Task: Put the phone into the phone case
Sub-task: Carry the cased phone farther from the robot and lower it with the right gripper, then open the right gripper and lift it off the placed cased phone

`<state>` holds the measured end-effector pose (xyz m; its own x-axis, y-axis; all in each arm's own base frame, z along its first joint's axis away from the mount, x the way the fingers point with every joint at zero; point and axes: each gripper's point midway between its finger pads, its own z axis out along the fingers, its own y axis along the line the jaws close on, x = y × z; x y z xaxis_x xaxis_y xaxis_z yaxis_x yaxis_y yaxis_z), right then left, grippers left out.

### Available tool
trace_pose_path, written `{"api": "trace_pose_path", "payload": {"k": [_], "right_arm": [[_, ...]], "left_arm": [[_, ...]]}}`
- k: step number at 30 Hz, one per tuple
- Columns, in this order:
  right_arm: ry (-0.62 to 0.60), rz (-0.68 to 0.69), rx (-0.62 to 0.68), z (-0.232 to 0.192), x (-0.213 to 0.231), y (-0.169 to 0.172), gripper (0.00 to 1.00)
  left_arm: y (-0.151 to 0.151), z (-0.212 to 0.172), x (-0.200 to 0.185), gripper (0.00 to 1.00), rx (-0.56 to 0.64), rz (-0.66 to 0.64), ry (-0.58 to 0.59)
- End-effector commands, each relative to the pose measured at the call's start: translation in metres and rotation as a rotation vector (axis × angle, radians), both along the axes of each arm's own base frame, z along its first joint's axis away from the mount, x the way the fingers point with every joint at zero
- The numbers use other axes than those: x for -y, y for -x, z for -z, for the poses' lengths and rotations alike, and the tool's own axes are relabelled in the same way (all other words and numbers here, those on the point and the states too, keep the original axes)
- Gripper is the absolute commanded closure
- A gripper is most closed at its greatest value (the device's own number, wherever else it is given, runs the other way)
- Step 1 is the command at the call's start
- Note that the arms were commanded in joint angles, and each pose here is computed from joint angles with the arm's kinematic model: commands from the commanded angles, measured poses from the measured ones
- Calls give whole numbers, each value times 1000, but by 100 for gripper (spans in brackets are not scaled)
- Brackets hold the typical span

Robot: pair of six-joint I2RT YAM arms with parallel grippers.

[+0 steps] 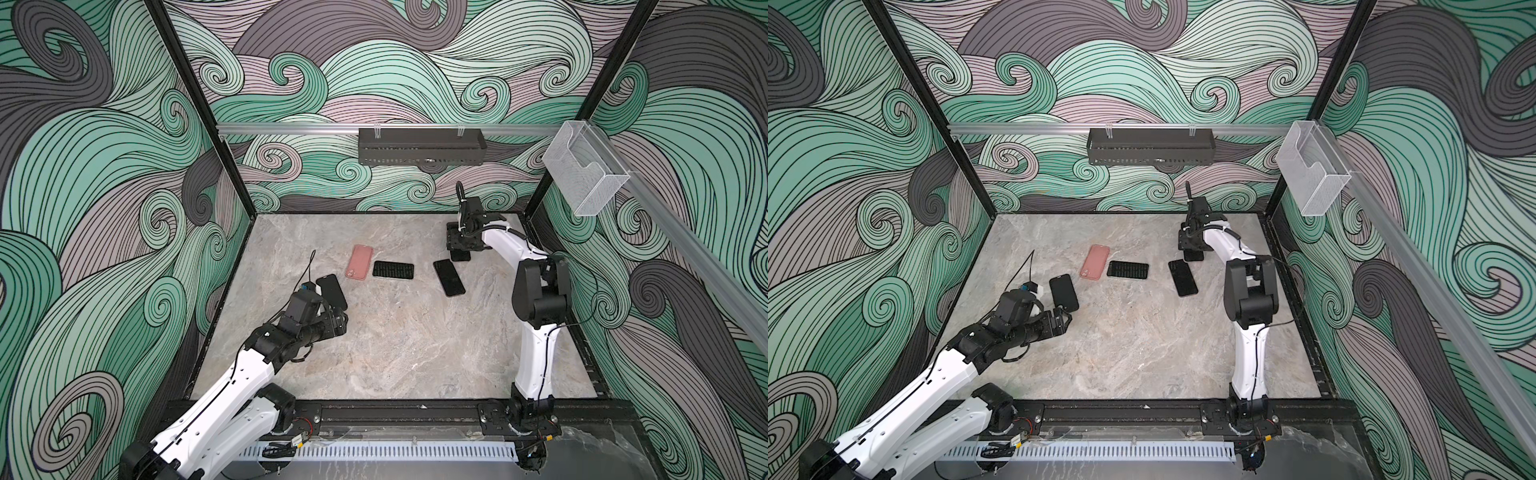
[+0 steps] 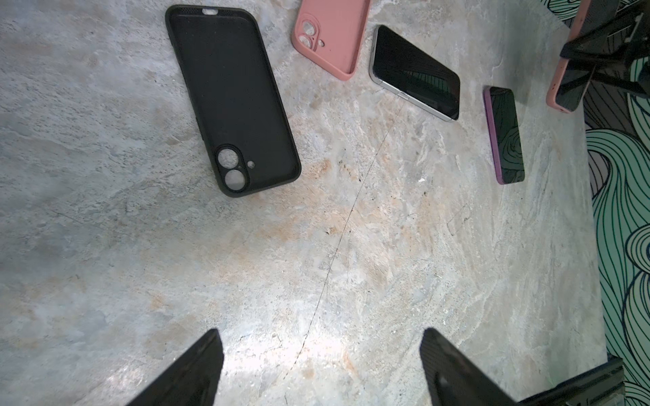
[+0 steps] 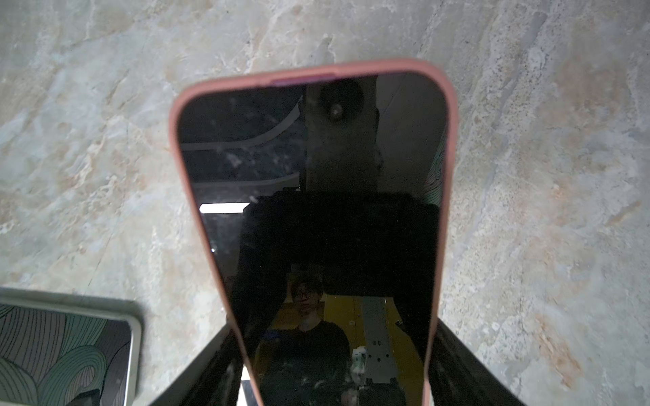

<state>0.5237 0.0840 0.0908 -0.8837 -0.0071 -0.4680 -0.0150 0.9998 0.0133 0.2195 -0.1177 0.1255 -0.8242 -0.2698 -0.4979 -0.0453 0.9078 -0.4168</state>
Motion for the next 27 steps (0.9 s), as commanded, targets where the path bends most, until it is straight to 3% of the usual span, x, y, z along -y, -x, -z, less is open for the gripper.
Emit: {"api": "trace_pose_path", "payload": {"k": [1, 17, 27], "right_arm": [[14, 22, 53, -10, 8, -22, 91], [24, 96, 14, 33, 29, -68, 87], [-20, 99, -22, 44, 26, -73, 73]], "left_arm": [[-3, -11, 1, 10, 26, 14, 6], [-7, -9, 4, 11, 11, 24, 0], [-11, -10, 8, 11, 5, 36, 6]]}}
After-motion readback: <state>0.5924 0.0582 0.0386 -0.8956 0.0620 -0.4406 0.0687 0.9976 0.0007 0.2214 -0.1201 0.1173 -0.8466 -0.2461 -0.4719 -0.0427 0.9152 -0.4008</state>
